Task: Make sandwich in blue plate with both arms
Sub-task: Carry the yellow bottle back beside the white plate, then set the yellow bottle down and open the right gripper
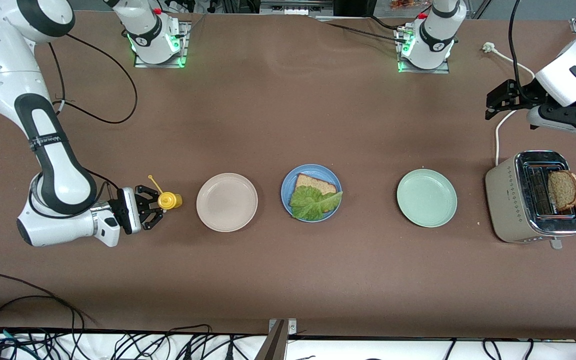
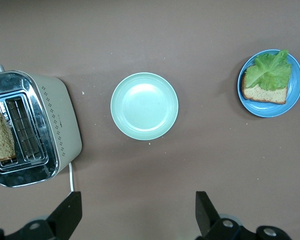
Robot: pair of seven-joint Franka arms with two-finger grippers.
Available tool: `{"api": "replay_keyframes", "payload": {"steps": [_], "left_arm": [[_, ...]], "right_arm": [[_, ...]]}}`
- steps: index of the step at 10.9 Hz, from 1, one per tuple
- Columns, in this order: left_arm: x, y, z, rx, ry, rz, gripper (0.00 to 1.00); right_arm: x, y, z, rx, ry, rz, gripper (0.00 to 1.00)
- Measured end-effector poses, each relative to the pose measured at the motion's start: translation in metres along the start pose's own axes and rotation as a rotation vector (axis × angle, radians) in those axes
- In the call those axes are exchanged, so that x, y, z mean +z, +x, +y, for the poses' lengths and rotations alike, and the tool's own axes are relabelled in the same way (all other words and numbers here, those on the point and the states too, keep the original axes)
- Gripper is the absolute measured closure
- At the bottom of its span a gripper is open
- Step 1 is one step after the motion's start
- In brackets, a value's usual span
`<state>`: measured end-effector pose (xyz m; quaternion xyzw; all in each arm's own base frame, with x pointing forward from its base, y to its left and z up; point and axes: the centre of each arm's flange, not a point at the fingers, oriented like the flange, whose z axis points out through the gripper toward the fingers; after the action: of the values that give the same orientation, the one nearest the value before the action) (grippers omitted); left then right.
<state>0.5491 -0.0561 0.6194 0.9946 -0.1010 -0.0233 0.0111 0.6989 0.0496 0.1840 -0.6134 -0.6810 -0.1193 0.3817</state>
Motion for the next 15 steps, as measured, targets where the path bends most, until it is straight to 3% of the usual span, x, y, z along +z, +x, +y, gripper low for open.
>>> {"api": "replay_keyframes", "payload": {"steps": [8, 13, 15], "left_arm": [[0.001, 0.000, -0.001, -0.002, 0.000, -0.002, 0.00], [0.000, -0.001, -0.010, -0.018, -0.001, -0.002, 0.00], [0.000, -0.001, -0.012, -0.021, -0.001, -0.001, 0.00]], "right_arm": [[0.026, -0.037, 0.010, -0.037, -0.021, 0.096, 0.78], [0.029, -0.044, 0.014, -0.063, -0.047, 0.107, 0.84], [0.027, -0.044, 0.016, -0.077, -0.064, 0.104, 0.65]]}}
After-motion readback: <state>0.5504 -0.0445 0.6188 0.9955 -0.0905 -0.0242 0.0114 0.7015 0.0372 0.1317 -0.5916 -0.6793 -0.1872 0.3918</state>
